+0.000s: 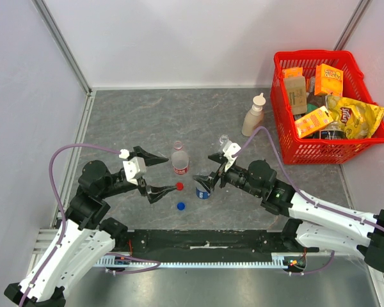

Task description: Unscrew the bottle caps

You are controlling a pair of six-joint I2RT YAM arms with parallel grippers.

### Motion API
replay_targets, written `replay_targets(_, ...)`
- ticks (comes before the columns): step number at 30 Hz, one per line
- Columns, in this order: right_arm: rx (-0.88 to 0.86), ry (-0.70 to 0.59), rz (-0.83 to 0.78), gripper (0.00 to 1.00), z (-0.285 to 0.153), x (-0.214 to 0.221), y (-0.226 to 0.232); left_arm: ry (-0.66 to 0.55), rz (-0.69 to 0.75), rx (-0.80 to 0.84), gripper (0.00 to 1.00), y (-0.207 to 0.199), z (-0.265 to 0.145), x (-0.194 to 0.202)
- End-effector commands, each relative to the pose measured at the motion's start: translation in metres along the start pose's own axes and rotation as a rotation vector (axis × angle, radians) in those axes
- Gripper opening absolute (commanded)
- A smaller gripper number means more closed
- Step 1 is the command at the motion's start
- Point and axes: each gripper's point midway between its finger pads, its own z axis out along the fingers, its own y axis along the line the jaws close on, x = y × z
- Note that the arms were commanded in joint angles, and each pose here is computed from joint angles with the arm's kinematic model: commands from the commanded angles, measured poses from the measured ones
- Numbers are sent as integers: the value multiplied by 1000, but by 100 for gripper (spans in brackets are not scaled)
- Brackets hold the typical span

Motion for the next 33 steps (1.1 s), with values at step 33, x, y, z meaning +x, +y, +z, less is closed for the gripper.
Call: replay_targets(33,552,-199,70,98,-68,-100,-87,222,-583,-1355,99,160,-92,87)
